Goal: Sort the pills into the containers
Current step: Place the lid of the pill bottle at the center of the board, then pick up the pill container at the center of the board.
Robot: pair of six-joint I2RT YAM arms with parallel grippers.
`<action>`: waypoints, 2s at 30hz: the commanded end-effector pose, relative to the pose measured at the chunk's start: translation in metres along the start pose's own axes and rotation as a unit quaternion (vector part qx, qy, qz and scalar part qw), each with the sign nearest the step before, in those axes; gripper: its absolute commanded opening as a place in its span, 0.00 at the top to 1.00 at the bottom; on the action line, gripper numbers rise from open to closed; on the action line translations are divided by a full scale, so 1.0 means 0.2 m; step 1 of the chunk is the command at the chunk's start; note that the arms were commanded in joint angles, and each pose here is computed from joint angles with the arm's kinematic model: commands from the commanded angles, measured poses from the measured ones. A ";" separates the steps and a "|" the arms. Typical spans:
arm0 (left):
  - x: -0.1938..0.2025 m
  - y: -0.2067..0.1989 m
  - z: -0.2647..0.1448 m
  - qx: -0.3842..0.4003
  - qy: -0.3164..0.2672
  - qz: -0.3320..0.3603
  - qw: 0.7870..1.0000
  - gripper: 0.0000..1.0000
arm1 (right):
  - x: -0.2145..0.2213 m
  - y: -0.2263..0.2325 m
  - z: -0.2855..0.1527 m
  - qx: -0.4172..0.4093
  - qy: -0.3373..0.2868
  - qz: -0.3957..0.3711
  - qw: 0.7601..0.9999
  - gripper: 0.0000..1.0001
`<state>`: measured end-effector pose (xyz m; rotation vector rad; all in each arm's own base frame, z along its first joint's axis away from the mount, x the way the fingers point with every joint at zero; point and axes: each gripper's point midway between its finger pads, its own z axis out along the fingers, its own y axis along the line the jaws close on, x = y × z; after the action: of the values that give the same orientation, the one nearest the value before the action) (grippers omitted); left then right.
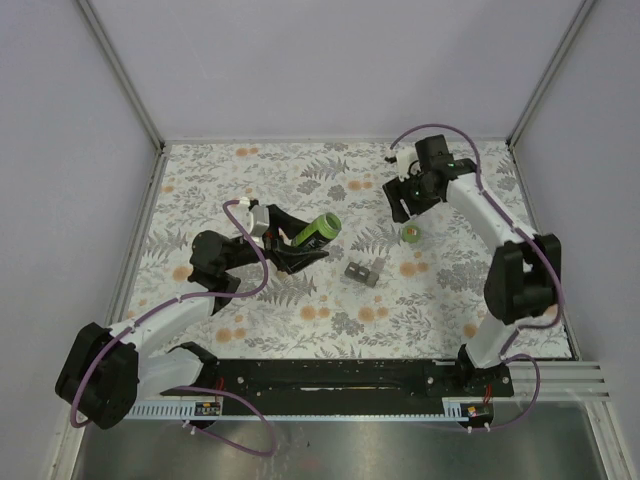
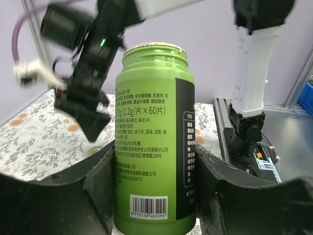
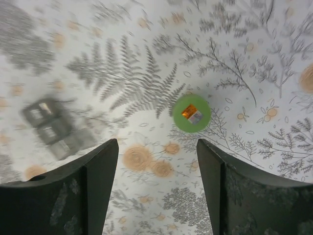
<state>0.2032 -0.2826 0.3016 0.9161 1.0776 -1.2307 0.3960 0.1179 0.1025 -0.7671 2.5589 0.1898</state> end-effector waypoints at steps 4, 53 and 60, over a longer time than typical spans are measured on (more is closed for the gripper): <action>-0.06 0.03 0.01 -0.005 -0.032 0.036 0.999 1.00 | -0.35 0.41 -0.82 -0.153 -0.233 -0.022 0.960 0.25; 0.07 0.11 0.07 -0.018 0.019 0.038 0.999 1.00 | -0.41 1.09 -1.06 -0.314 -0.261 -0.107 0.907 0.29; 0.04 0.08 0.05 -0.010 0.016 0.055 0.998 1.00 | -0.34 0.98 -0.98 -0.246 -0.253 -0.123 0.927 0.23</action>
<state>0.2262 -0.2946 0.2710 0.9418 1.1566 -1.1518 0.2665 0.2737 0.2987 -1.0141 1.9810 0.9571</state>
